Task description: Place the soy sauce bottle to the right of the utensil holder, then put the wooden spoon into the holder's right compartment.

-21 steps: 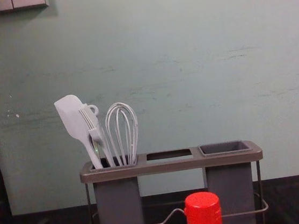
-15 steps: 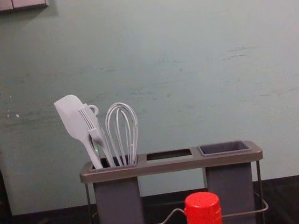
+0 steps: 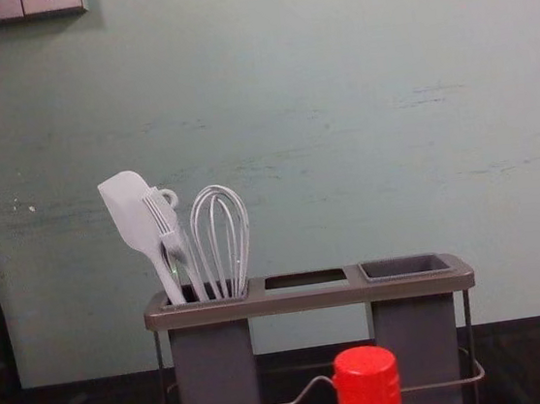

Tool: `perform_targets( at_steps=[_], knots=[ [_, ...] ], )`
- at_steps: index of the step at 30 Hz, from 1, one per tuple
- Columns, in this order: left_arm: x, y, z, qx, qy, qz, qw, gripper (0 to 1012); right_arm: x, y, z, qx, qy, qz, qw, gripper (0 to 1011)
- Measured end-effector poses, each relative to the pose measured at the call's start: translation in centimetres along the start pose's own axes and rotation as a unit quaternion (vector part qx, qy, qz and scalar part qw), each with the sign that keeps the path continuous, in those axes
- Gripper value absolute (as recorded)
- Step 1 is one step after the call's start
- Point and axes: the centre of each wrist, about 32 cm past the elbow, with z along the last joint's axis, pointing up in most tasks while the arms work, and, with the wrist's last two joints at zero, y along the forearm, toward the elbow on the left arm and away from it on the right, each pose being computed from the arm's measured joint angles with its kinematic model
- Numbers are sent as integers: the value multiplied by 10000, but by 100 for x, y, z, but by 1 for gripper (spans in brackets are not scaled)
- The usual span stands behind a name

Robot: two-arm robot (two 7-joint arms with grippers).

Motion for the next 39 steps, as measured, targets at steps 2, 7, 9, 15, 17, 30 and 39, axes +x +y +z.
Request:
perform_targets(
  at_steps=[2, 7, 9, 15, 17, 30, 39],
  knots=[
    [0, 0, 0, 0, 0, 0, 10000, 1000, 0, 0, 0, 0, 0, 0, 10000, 1003],
    [0, 0, 0, 0, 0, 0, 10000, 1000, 0, 0, 0, -1, 0, 0, 10000, 1003],
    [0, 0, 0, 0, 0, 0, 10000, 1000, 0, 0, 0, 0, 0, 0, 10000, 1003],
    [0, 0, 0, 0, 0, 0, 10000, 1000, 0, 0, 0, -1, 0, 0, 10000, 1003],
    [0, 0, 0, 0, 0, 0, 10000, 1000, 0, 0, 0, 0, 0, 0, 10000, 1003],
    [0, 0, 0, 0, 0, 0, 10000, 1000, -184, -341, 52, 151, -191, 60, 9997, 1003],
    [0, 0, 0, 0, 0, 0, 10000, 1000, -382, -681, 141, 463, -91, 311, 9984, 1003]
  ],
)
